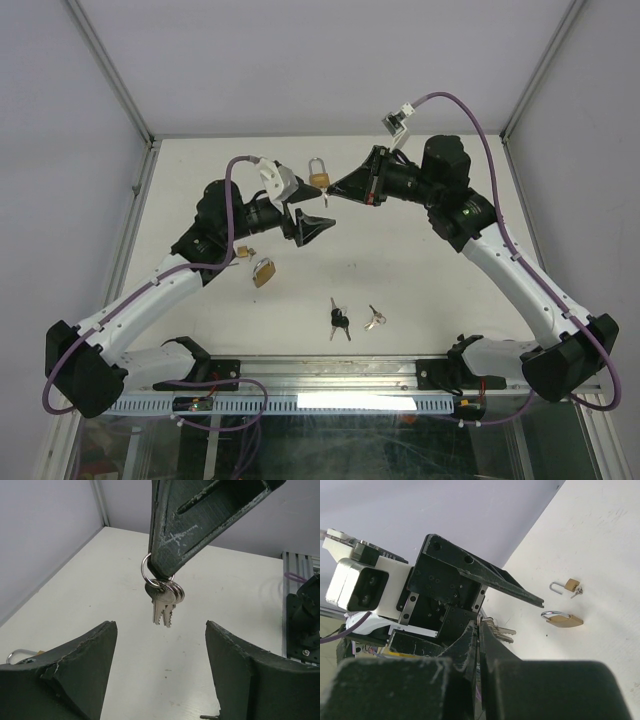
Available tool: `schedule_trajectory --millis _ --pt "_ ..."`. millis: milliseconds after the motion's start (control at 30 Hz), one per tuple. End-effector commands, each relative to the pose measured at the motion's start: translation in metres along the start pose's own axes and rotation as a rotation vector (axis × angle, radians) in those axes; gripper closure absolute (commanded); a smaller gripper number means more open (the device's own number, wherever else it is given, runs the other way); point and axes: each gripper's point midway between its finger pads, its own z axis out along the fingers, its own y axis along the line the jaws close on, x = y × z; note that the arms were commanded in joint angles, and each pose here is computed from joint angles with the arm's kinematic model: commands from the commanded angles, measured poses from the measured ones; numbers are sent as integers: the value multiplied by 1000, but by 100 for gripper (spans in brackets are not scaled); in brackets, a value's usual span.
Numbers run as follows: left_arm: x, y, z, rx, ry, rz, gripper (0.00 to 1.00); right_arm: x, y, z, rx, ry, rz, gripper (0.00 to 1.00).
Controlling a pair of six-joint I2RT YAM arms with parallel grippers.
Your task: Unlock with the key
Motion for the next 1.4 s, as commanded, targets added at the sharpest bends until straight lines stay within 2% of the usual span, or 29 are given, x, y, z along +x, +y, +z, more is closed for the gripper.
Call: schedule_trajectory --millis 0,167,300,333,533,700,900,967,1000,1100,1167,1200,1233,1367 --pt "-47 1 5 8 -121 89 30 -13 26 -7 -67 -55 -61 100" --pt "-51 -13 4 79 -137 86 45 -13 24 -7 -63 -55 -65 100" --pt "-52 -18 2 98 -140 80 71 -12 23 -7 -60 -53 -70 100" --pt "-52 -18 2 97 -137 80 75 -13 23 -7 -58 -54 -73 100" --pt "-46 -24 -4 113 -105 52 83 -11 19 -8 -36 -48 -84 100" --pt "-48 -25 -5 112 -101 10 100 -8 14 -5 -27 -28 -82 100" --pt "-43 -27 -5 110 -62 -47 100 -3 9 -5 -11 12 -98 100" --pt "-40 -31 -7 126 -42 -91 100 7 9 -6 -24 71 -117 100" --pt "-41 -33 -7 132 -36 -113 100 10 8 -7 -38 101 -151 90" --pt "-38 -42 -10 169 -2 -168 100 20 16 -18 -123 182 -239 34" --pt "-34 -48 -12 195 32 -191 100 22 24 -29 -193 212 -314 6" --pt "-31 -51 -13 214 50 -194 100 23 27 -34 -221 224 -354 1" --pt "-28 -54 -15 230 69 -194 100 26 31 -37 -257 237 -391 0" --pt "-19 -61 -21 275 137 -166 100 38 32 -39 -356 274 -481 9"
